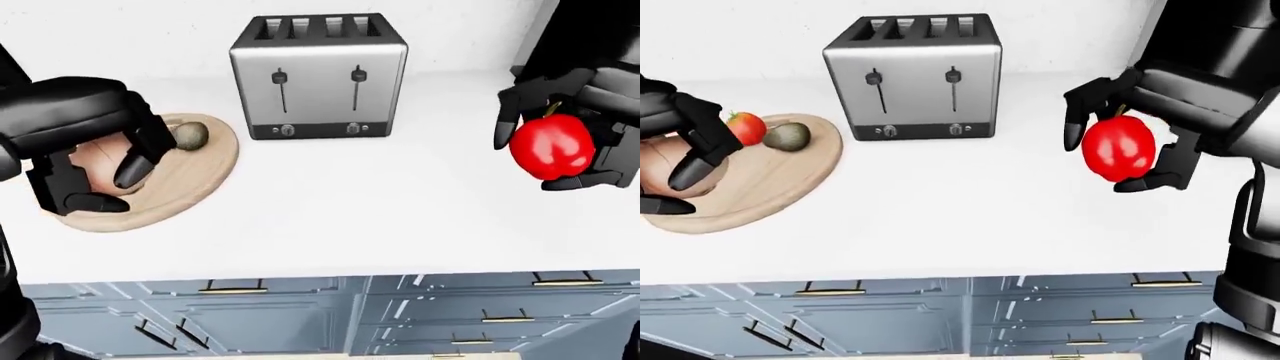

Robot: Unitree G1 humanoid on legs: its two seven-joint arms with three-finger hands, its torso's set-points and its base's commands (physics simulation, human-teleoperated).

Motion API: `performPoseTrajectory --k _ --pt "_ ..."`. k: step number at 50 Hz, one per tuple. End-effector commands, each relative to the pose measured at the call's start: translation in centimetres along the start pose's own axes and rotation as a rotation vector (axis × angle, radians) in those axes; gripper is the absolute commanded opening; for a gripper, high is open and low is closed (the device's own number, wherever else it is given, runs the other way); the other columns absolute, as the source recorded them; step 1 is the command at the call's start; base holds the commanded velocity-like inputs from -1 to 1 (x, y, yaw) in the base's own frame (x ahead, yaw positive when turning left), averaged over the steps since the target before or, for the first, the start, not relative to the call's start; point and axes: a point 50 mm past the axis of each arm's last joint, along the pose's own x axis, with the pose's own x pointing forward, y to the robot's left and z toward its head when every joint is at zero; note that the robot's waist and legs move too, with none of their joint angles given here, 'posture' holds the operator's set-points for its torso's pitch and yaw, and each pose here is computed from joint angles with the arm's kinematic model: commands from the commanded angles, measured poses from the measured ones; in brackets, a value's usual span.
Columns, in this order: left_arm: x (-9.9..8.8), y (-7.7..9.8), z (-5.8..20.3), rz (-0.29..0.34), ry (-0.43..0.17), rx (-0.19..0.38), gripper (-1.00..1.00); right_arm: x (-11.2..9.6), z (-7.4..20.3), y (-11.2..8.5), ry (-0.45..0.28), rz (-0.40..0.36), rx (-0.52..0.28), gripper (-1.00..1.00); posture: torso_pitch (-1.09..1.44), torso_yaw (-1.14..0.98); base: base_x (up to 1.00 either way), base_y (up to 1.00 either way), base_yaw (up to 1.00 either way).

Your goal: Place the avocado, onion, tomato and bell pepper on the cutting board.

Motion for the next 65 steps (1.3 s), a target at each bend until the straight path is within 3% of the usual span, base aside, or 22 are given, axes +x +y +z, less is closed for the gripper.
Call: performPoseTrajectory --k 1,19,65 --pt "-1.0 1.3 0.5 0.079 -0.003 0.042 -1.0 -1.1 1.0 -2.1 -0.009 -0.093 -0.055 -1.0 0.0 0.0 0.0 0.27 0.0" --pt "-0.9 2.3 0.6 0.093 -0.005 0.049 -1.0 -1.3 0.7 -1.9 0.003 -0.067 -0.06 -1.0 0.0 0.0 0.0 0.25 0.0" --pt "-1.1 2.7 0.7 0.098 -0.008 0.055 -1.0 -1.4 0.8 -2.2 0.005 -0.049 -0.08 -1.0 0.0 0.0 0.08 0.12 0.0"
